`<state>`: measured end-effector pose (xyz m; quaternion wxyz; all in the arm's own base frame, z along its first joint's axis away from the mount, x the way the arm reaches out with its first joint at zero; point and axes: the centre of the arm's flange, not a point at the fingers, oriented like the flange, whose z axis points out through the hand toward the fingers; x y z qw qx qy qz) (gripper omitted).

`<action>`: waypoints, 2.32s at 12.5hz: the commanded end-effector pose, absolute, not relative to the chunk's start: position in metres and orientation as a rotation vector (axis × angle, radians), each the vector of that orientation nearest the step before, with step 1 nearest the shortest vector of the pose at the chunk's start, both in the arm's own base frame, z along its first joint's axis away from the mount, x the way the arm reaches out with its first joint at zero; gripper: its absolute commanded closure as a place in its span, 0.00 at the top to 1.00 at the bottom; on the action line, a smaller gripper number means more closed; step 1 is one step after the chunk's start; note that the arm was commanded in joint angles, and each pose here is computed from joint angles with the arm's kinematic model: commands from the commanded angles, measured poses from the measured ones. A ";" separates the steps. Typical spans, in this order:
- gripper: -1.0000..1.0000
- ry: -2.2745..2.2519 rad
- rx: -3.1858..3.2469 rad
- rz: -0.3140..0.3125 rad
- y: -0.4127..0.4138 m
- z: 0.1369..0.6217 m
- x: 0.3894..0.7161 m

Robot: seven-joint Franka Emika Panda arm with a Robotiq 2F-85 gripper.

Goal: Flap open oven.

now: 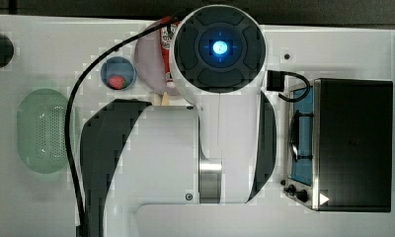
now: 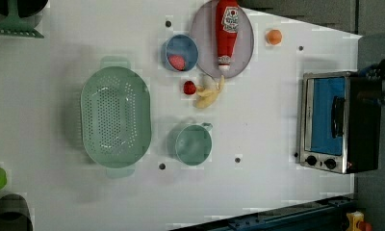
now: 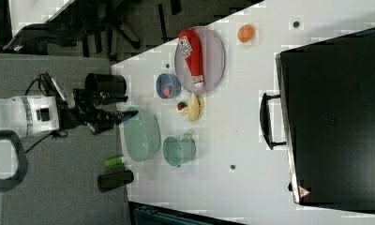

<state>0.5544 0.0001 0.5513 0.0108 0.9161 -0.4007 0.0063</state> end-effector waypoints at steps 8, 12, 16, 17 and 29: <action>0.70 -1.209 2.881 -0.089 -0.040 0.621 0.424; 0.22 -1.250 2.868 -0.106 -0.055 0.615 0.425; 0.17 -1.152 2.921 -0.180 -0.091 0.593 0.433; 0.17 -1.052 2.967 -0.195 -0.102 0.585 0.437; 0.17 -0.038 3.084 0.001 -0.256 0.446 0.484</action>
